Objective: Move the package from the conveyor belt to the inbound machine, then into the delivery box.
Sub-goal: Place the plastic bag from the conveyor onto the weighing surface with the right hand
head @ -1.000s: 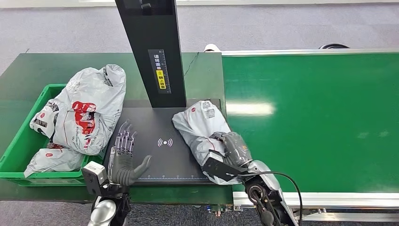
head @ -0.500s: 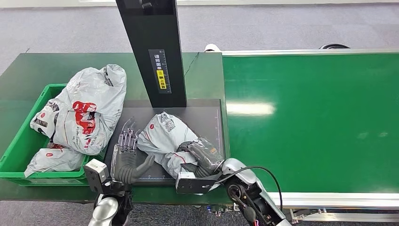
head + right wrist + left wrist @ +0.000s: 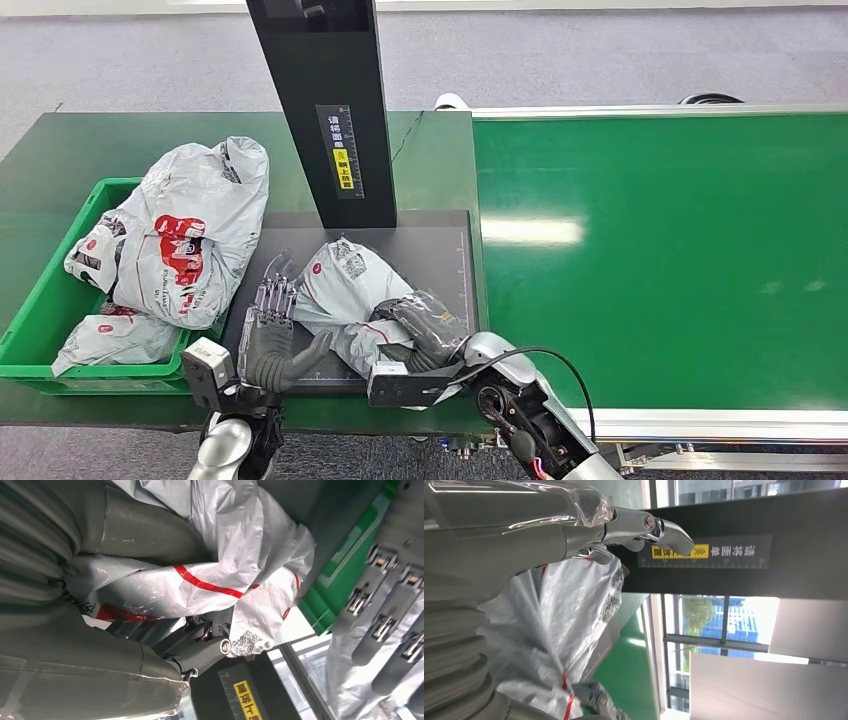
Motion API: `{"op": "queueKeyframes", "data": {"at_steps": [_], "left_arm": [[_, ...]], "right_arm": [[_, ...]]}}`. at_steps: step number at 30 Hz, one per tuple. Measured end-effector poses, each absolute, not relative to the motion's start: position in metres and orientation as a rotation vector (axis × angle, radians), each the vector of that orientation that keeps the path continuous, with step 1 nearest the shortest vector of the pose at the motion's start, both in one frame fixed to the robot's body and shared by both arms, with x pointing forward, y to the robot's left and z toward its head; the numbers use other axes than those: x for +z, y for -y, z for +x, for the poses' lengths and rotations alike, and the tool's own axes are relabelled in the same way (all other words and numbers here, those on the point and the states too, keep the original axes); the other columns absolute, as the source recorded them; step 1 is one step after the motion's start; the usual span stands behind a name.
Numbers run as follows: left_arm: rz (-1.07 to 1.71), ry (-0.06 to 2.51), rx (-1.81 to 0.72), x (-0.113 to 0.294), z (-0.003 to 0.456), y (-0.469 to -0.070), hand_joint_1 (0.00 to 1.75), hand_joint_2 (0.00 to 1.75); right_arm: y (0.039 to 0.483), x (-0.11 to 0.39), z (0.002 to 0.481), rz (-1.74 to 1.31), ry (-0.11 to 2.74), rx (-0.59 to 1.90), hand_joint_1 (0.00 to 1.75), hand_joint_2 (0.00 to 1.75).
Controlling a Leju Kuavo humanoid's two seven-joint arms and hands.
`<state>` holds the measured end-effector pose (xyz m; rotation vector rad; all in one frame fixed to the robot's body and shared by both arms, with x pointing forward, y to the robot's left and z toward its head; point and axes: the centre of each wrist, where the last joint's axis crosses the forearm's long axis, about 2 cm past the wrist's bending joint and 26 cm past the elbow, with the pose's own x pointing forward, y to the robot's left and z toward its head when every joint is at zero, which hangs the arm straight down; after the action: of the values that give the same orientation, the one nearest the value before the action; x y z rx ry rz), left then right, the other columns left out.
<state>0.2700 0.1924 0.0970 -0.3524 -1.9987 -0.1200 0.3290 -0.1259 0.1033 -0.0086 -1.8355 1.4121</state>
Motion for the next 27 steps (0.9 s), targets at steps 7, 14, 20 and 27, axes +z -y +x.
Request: {"op": "queueKeyframes", "data": {"at_steps": [7, 14, 20, 27], "left_arm": [[-0.367, 1.980, -0.141, 0.096, 0.270, -0.190, 0.00, 1.75], [-0.372, 1.986, -0.149, 0.099, 0.273, -0.189, 0.00, 1.75], [-0.381, 1.986, -0.158, 0.099, 0.276, -0.188, 0.00, 1.75], [-0.202, 2.031, -0.296, 0.100, 0.278, -0.184, 0.00, 1.75]], "right_arm": [[0.140, 0.099, 0.344, -0.158, 1.830, 1.235, 0.00, 1.75], [0.155, 0.099, 0.351, -0.097, 1.893, 1.030, 0.00, 1.75], [0.160, 0.102, 0.349, 0.002, 1.957, 0.880, 0.00, 1.75], [0.164, 0.111, 0.339, 0.121, 2.115, 0.608, 0.00, 1.75]]}}
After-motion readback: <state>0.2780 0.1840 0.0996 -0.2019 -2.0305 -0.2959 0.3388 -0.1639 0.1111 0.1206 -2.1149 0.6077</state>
